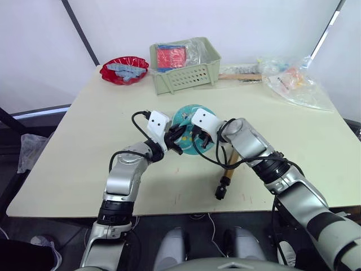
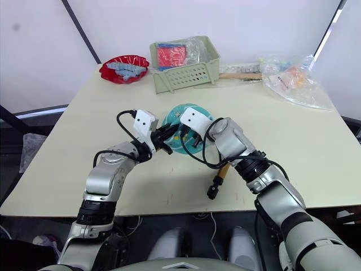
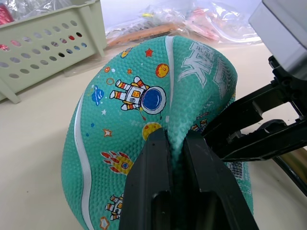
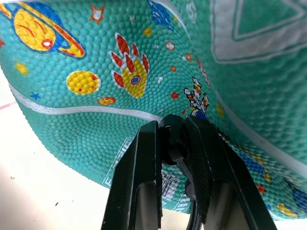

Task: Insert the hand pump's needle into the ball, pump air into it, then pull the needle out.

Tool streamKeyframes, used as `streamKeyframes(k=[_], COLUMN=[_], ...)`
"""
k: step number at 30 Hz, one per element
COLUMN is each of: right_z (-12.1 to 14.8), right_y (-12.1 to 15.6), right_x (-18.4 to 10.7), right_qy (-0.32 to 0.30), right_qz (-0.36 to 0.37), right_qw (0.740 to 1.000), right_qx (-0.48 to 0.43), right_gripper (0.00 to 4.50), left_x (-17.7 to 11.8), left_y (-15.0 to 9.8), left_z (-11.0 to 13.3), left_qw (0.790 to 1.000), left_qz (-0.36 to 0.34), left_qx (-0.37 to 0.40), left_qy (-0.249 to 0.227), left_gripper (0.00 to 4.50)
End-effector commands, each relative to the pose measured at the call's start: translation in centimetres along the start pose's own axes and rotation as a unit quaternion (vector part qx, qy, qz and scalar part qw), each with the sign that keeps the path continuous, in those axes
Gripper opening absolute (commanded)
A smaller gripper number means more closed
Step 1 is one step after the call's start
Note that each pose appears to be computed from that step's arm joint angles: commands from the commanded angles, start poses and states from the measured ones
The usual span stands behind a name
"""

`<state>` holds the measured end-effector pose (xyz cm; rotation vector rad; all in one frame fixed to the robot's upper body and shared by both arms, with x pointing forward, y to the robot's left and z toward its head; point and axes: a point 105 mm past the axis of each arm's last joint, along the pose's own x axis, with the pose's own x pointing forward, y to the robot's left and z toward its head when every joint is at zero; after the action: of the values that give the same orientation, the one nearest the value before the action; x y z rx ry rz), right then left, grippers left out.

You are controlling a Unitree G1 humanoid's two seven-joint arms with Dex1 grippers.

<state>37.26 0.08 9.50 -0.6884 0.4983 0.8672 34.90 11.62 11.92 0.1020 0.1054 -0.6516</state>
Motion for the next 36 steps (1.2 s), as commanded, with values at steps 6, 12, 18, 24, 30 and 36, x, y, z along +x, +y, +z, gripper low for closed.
streamKeyframes(k=[6,12,18,24,30,36], right_z=[-6.0,-3.3,-1.5,-0.8,-1.4,-1.7], right_y=[2.3,0.8,0.1,-0.1,-0.2,-1.1], right_x=[2.6,1.1,-1.6,-3.2,-4.4,-6.1], right_qy=[0.092,0.012,-0.063,-0.102,-0.124,-0.163], right_qz=[0.031,0.005,-0.001,-0.015,-0.028,-0.046], right_qw=[0.995,0.999,0.996,0.993,0.991,0.983], right_qx=[0.029,0.029,0.058,0.053,0.051,0.068], right_gripper=[0.26,0.26,0.26,0.26,1.29,3.55], left_x=[0.9,1.0,1.2,1.4,1.6,1.7], left_y=[-3.7,-3.6,-3.5,-3.5,-3.6,-3.8], left_z=[-2.4,-2.4,-2.3,-2.1,-2.0,-1.9], left_qw=[0.996,0.996,0.996,0.995,0.995,0.994], left_qz=[-0.073,-0.074,-0.078,-0.087,-0.095,-0.098], left_qx=[-0.034,-0.033,-0.024,-0.017,-0.011,-0.007], left_qy=[0.040,0.040,0.038,0.038,0.038,0.036], left_gripper=[0.00,0.00,0.00,0.00,0.00,0.00])
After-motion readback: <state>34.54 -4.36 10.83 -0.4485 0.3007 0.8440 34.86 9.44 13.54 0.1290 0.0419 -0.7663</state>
